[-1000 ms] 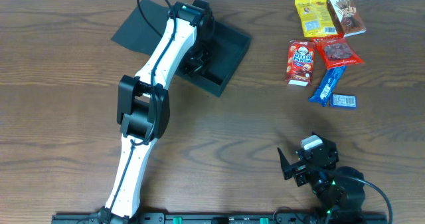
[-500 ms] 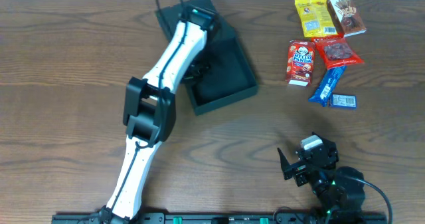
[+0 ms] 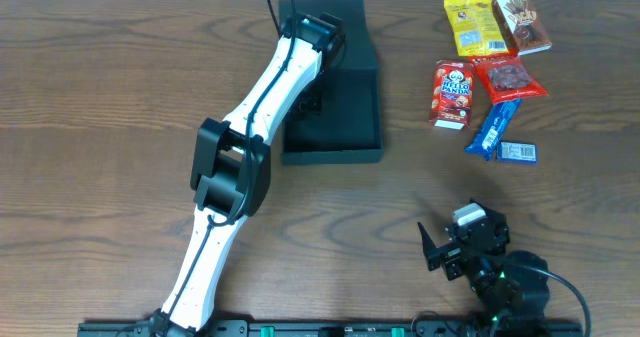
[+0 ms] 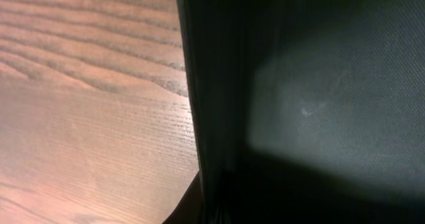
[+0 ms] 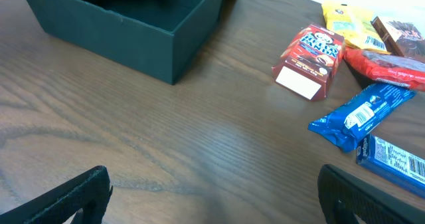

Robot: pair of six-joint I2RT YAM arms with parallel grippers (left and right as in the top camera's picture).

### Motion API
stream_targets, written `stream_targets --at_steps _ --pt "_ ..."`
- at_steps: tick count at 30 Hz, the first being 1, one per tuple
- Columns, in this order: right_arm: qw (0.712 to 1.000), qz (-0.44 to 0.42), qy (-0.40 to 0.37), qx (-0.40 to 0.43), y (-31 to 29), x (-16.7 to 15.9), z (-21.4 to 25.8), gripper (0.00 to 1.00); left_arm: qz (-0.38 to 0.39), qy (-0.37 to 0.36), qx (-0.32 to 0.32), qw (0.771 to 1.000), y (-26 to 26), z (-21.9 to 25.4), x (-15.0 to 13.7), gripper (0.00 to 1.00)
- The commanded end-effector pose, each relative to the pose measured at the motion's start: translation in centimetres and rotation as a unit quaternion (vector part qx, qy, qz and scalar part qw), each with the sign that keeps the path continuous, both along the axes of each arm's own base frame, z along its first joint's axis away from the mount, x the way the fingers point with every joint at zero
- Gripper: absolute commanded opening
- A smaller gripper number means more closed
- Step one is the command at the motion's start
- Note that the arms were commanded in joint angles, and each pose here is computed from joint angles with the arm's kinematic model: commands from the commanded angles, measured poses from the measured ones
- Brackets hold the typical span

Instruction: Pack container

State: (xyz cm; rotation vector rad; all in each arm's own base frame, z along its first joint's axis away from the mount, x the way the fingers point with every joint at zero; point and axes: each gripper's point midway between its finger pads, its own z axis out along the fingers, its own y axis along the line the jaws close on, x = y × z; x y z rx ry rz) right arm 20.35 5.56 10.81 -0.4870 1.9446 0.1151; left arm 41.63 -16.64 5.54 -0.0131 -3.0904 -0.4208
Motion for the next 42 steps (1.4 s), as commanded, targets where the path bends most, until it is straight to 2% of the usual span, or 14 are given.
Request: stream_targets --at_steps 1,9,10,11,12,13,17,21,26,30,34,42 --pt "1.0 0.006 -0.002 -0.005 0.1 0.0 -0.1 0.99 -0.038 -0.001 0.031 0.999 1.2 0.1 0.5 0.06" --pt "1.0 0.006 -0.002 -0.005 0.1 0.0 -0.1 0.99 -0.027 0.01 0.004 1.0 0.7 -0.2 0.2 0.06" --pt "1.0 0.006 -0.002 -0.005 0.1 0.0 -0.1 0.99 -0.027 0.01 0.003 1.0 0.7 -0.2 0.2 0.09" --pt "1.0 0.006 -0.002 -0.005 0.1 0.0 -0.1 0.99 -0.027 0.011 0.003 1.0 0.7 -0.2 0.2 0.52" --pt "1.0 0.006 -0.002 -0.005 0.1 0.0 -0.1 0.99 -0.027 0.012 0.004 1.0 0.7 -0.2 0.1 0.87" --pt "1.0 0.006 -0.002 -0.005 0.1 0.0 -0.1 0.99 -0.027 0.015 0.004 1.0 0.8 -0.1 0.0 0.95" --pt "1.0 0.006 -0.002 -0.005 0.1 0.0 -0.1 0.99 -0.02 0.026 -0.009 0.999 0.5 0.2 -0.6 0.95" --pt "1.0 0.006 -0.002 -0.005 0.1 0.0 -0.1 0.99 -0.002 -0.021 -0.038 0.999 -0.2 3.4 0.8 0.95" --pt "1.0 0.006 -0.002 -0.005 0.1 0.0 -0.1 0.99 0.0 -0.151 -0.089 0.985 -1.0 11.4 4.0 0.95" --pt "1.0 0.006 -0.002 -0.005 0.1 0.0 -0.1 0.99 0.012 -0.258 -0.108 0.96 0.1 17.6 6.4 0.95" --pt "1.0 0.006 -0.002 -0.005 0.1 0.0 -0.1 0.99 0.028 -0.329 -0.129 0.935 2.3 21.3 8.9 0.95" --pt "1.0 0.006 -0.002 -0.005 0.1 0.0 -0.1 0.99 0.075 -0.337 -0.169 0.923 7.9 21.1 11.7 0.95"
